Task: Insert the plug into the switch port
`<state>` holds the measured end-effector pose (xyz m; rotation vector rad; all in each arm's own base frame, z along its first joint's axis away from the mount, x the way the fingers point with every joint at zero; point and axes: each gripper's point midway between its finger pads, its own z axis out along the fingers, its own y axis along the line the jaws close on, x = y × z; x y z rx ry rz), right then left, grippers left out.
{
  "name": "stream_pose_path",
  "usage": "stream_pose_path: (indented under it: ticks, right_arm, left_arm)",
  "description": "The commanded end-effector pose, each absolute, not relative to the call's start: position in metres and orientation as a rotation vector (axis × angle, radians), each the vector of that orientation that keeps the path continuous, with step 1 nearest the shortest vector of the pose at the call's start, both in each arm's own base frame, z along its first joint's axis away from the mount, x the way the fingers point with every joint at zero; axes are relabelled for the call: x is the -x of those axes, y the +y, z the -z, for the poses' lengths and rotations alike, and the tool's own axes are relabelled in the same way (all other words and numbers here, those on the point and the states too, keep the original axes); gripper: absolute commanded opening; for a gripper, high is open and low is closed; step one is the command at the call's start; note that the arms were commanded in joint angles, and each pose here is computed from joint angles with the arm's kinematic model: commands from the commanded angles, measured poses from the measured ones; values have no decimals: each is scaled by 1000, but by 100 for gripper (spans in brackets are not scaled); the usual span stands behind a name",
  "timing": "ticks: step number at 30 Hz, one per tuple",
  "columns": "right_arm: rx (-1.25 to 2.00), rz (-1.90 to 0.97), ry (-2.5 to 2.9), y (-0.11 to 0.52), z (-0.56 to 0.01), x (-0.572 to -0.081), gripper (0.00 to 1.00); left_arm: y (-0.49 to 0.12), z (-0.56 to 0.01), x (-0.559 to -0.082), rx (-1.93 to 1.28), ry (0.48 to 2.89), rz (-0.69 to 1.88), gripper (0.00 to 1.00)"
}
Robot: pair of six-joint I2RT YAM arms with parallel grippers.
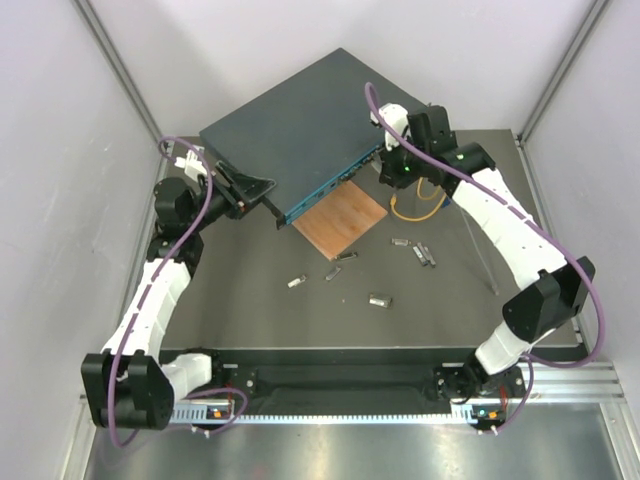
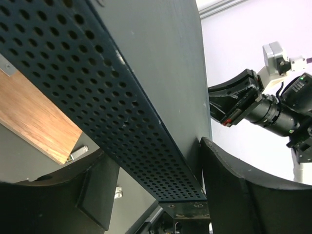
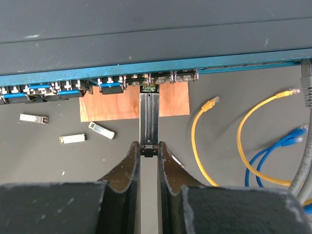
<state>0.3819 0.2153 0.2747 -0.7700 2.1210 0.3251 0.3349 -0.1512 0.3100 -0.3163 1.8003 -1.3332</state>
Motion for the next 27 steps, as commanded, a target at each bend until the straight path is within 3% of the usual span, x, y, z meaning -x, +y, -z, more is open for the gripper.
stream_pose_path:
  ticks: [1, 17, 27]
  right_arm:
    - [734, -356, 2046, 226, -304, -386, 0]
    - [731, -364, 1984, 230, -323, -379, 0]
    - [720, -358, 1968, 229, -330, -380, 0]
  left_arm:
    - [-159, -335, -336, 204, 1718, 1324, 65]
    - [-160, -328, -335, 209, 1724, 1322, 43]
    - [-159, -324, -337, 217, 1735, 1310, 10]
